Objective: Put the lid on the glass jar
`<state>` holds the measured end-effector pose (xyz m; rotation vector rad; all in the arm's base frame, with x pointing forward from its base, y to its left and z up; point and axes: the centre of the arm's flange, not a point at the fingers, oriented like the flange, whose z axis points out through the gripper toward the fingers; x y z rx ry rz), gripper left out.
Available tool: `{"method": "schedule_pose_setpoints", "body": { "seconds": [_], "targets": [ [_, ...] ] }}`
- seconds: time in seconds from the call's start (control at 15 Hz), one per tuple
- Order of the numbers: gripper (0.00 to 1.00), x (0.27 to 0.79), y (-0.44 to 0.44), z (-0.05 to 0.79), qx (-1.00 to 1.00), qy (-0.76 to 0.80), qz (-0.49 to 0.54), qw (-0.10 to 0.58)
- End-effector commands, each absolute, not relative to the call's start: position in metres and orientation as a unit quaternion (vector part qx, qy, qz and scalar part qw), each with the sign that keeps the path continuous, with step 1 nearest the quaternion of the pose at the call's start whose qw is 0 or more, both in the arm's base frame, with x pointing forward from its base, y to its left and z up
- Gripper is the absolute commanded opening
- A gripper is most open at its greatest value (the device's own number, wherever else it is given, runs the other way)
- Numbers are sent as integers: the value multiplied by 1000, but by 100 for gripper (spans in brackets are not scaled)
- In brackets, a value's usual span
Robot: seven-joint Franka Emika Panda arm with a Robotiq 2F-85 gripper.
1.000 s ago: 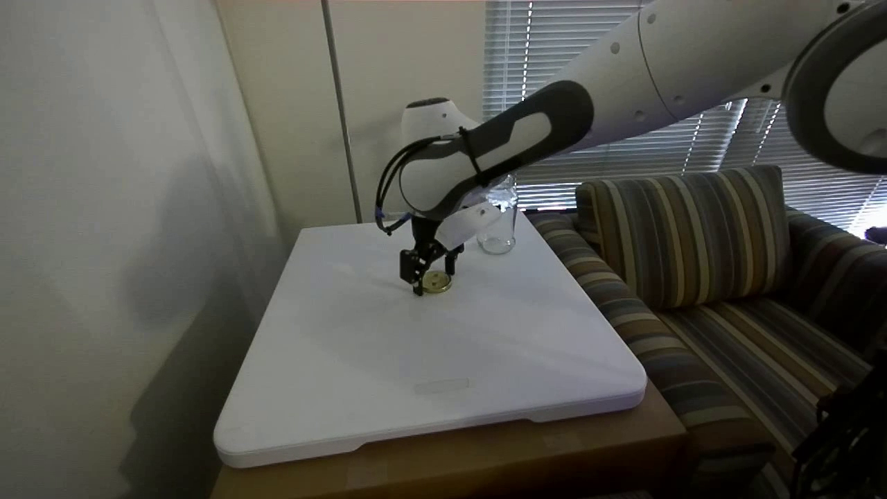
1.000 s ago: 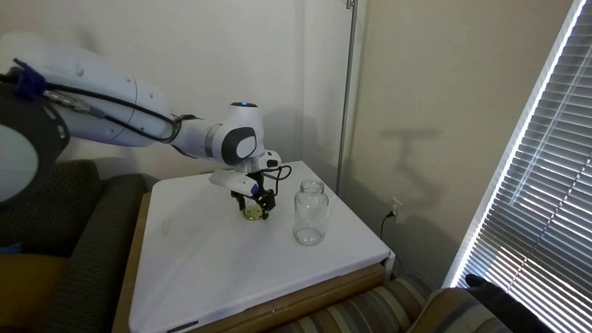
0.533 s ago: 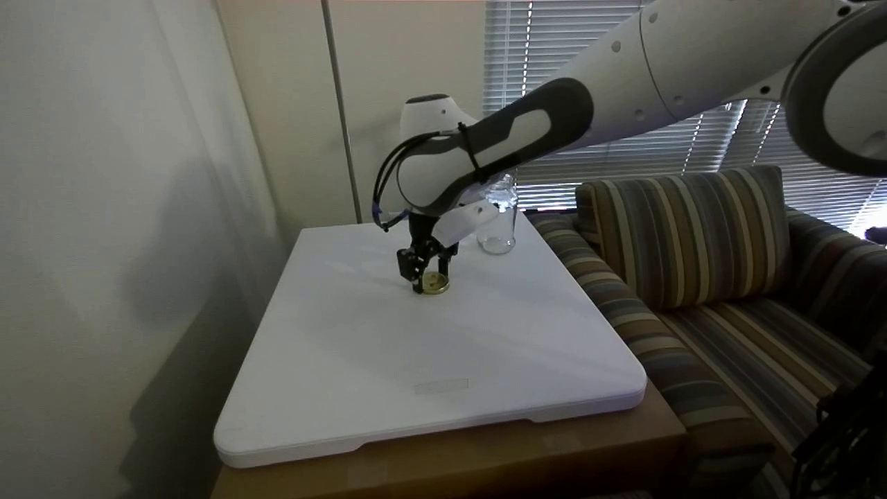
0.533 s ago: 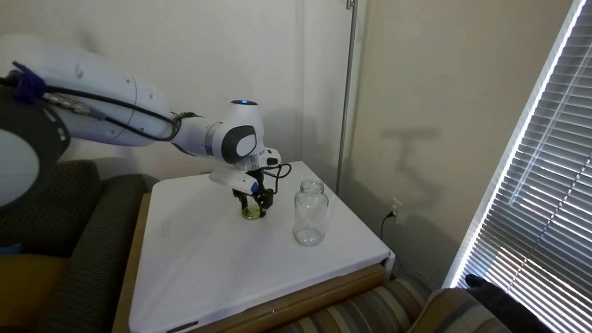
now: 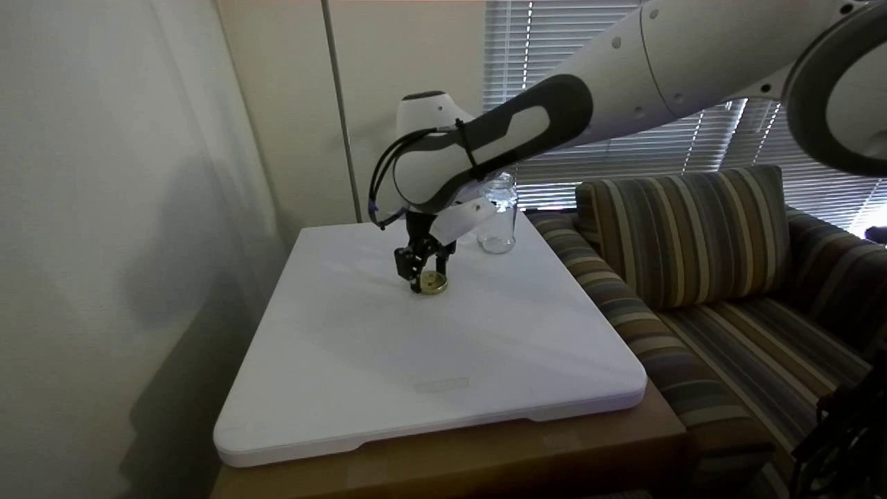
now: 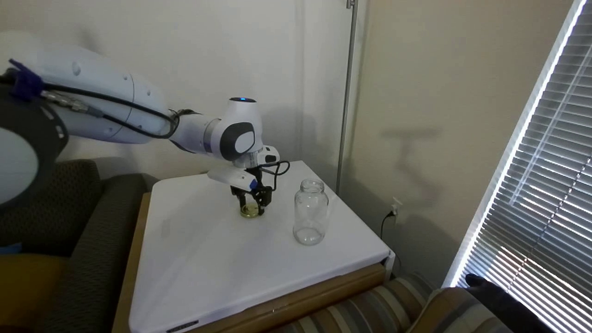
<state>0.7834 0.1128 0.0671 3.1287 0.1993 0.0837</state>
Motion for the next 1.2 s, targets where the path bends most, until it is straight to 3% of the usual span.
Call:
{"method": "schedule_pose_setpoints", "body": {
  "seconds": [0.0,1.13],
  "targets": [
    [47,804,117,79,997,76,11,-1],
    [47,807,144,207,996,83,24,20]
  ]
}}
